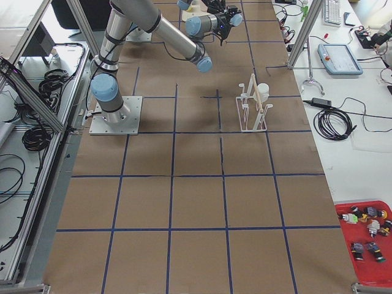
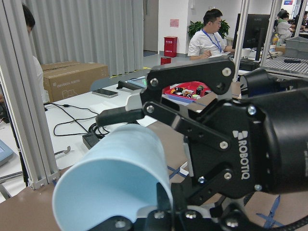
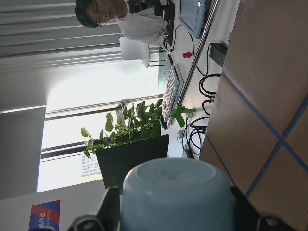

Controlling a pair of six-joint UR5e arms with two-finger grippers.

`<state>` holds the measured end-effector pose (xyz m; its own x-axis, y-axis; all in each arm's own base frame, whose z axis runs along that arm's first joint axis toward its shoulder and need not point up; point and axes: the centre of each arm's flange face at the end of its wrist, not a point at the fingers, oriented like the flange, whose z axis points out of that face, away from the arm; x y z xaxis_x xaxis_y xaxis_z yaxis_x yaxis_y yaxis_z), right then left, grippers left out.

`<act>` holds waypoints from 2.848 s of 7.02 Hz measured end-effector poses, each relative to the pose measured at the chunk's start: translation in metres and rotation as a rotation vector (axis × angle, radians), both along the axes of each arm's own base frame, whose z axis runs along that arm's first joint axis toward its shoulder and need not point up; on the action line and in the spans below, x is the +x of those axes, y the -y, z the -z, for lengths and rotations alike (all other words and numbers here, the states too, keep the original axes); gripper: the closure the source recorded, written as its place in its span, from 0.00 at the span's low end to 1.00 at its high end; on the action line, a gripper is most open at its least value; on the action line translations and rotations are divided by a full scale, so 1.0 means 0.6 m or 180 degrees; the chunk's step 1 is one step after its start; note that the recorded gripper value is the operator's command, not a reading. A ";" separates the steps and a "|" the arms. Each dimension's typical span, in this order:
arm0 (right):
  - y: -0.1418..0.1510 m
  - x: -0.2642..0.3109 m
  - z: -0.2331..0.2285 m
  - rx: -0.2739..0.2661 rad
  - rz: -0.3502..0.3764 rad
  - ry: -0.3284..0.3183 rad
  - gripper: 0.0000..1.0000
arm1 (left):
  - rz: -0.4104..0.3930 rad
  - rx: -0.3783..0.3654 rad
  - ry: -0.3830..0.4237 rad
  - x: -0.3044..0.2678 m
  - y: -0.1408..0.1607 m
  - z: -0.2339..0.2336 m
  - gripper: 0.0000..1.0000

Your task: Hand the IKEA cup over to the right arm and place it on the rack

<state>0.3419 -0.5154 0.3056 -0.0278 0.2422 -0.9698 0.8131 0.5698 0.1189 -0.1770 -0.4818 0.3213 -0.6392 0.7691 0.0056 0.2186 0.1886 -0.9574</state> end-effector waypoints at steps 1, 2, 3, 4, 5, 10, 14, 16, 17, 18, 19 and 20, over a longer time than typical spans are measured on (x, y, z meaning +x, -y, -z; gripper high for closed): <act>0.000 0.000 0.000 0.0002 -0.0010 0.0003 0.45 | 0.0000 -0.0003 0.0001 0.000 0.000 -0.001 0.70; 0.000 0.000 0.000 0.0005 -0.0020 0.0006 0.46 | -0.0007 -0.0018 0.0009 0.000 0.000 -0.003 0.52; -0.001 0.001 0.001 0.0009 -0.0030 0.0006 0.47 | -0.0024 -0.0039 0.0022 0.001 0.001 -0.006 0.34; -0.001 0.000 0.001 0.0008 -0.0029 0.0007 0.47 | -0.0035 -0.0048 0.0028 0.002 0.002 -0.007 0.11; -0.001 -0.001 0.001 0.0010 -0.0030 0.0008 0.47 | -0.0039 -0.0045 0.0023 0.004 0.003 -0.007 0.02; 0.048 -0.092 -0.020 -0.0155 0.0256 -0.0069 0.50 | -0.0412 -0.0080 -0.0003 0.105 0.021 -0.031 0.01; 0.090 -0.202 -0.041 -0.0950 0.0290 -0.1279 0.56 | -0.0887 0.0139 -0.0126 0.266 0.047 -0.036 0.01; 0.110 -0.262 -0.041 -0.1418 0.0241 -0.2238 0.56 | -0.0999 0.0312 -0.0075 0.268 0.089 -0.056 0.01; 0.120 -0.296 -0.041 -0.1609 0.0222 -0.2708 0.55 | -0.1054 0.0443 0.0019 0.246 0.120 -0.077 0.01; 0.129 -0.330 -0.040 -0.1751 0.0210 -0.3123 0.55 | -0.1172 0.0619 0.0189 0.207 0.147 -0.102 0.01; 0.136 -0.364 -0.038 -0.1843 0.0207 -0.3466 0.55 | -0.1347 0.0843 0.0365 0.163 0.163 -0.136 0.01; 0.143 -0.402 -0.037 -0.1907 0.0216 -0.3789 0.55 | -0.1553 0.1111 0.0547 0.133 0.166 -0.174 0.01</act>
